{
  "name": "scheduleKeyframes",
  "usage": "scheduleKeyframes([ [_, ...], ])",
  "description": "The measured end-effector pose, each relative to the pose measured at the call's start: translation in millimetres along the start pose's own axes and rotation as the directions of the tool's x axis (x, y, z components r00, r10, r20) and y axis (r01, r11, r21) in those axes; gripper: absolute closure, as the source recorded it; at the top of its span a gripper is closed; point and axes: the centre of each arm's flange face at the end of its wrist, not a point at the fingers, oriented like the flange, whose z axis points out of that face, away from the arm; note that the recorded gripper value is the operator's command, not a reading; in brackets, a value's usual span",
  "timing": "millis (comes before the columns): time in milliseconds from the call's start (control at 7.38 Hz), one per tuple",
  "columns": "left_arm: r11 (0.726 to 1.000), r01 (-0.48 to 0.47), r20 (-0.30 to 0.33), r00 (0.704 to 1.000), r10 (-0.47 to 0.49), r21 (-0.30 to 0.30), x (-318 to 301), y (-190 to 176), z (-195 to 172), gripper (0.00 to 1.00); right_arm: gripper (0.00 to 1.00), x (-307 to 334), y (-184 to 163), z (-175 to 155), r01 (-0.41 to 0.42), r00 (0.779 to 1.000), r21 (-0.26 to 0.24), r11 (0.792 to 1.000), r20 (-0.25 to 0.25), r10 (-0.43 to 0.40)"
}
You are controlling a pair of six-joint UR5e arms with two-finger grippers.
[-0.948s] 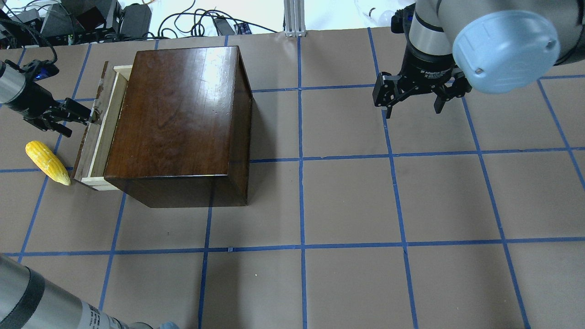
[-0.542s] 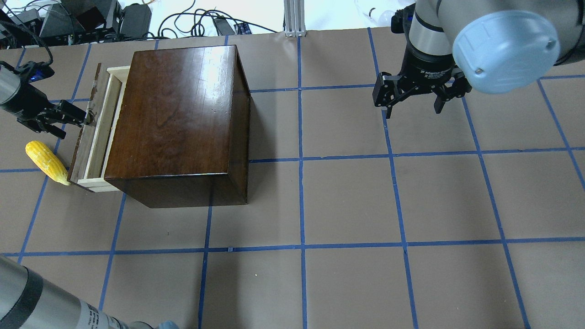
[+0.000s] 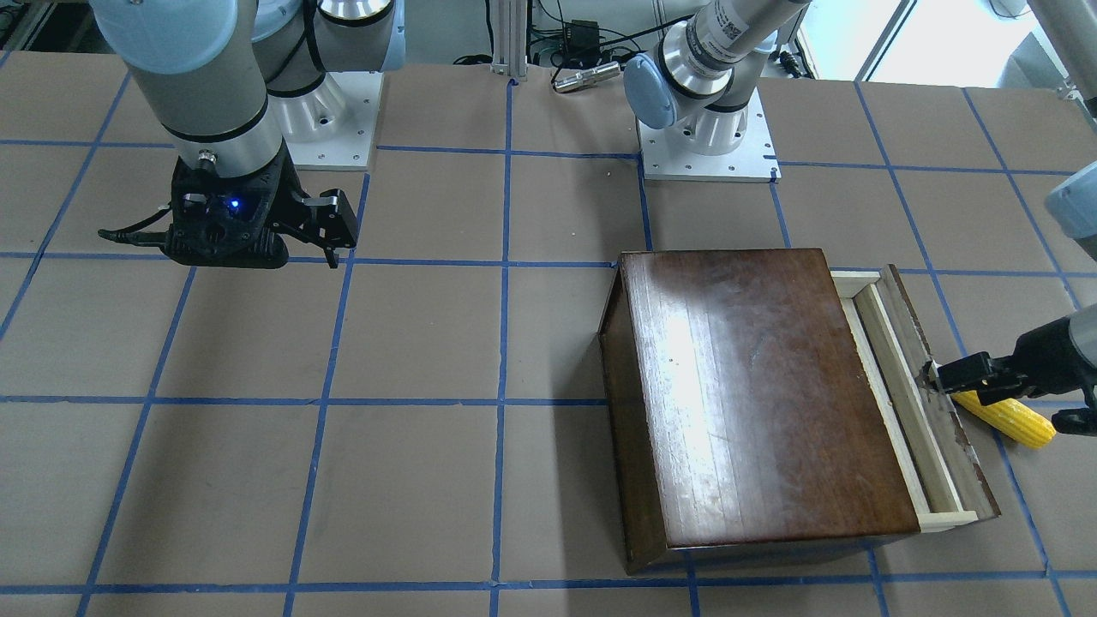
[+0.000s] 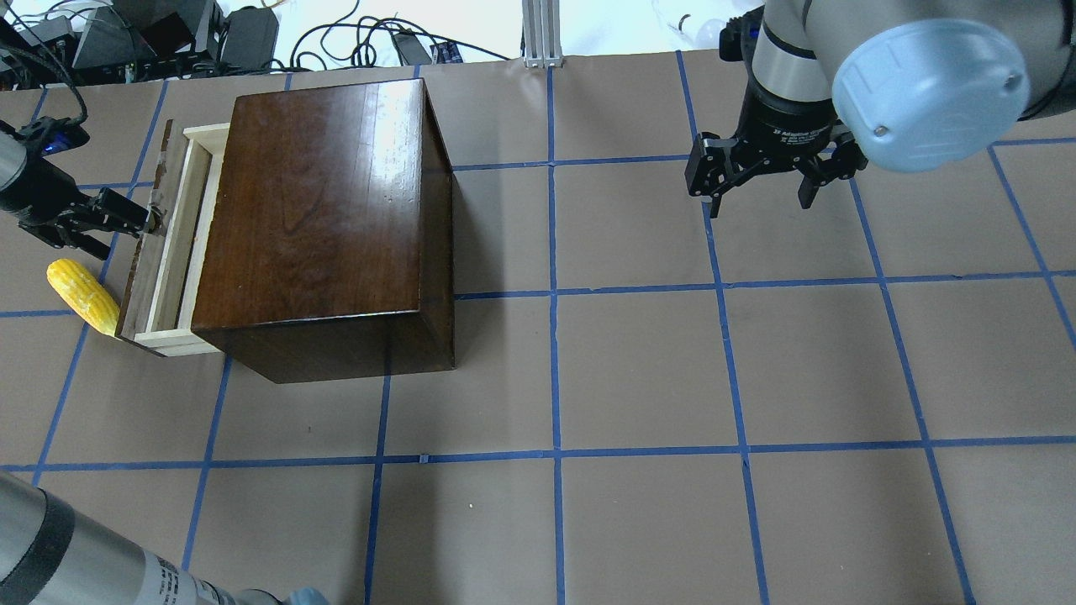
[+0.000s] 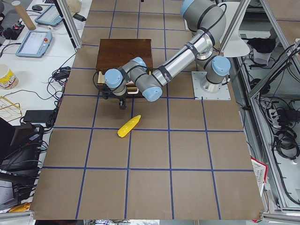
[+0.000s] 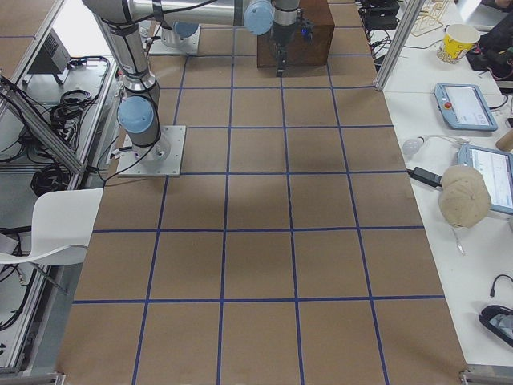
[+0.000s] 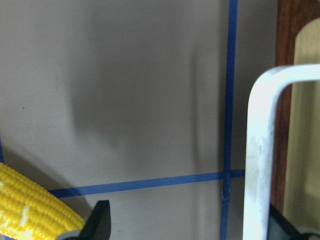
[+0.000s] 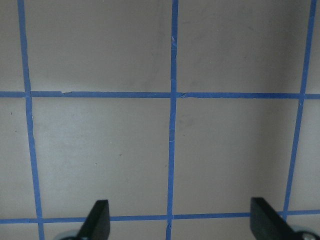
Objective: Open drawer and put corn inside
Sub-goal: 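Pull the drawer open with the left gripper, away from the cabinet, then release the handle and move the left gripper over the yellow corn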
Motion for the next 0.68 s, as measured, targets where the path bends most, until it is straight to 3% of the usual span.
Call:
scheduleKeyframes([
  [677,1.000,0.004,0.058,0.998,-0.004,-0.006,-7.2,4.7,-10.0,0.00,0.00,0.0,-0.1,0.3,0.000,1.000,-0.001,1.000,0.000,0.000],
])
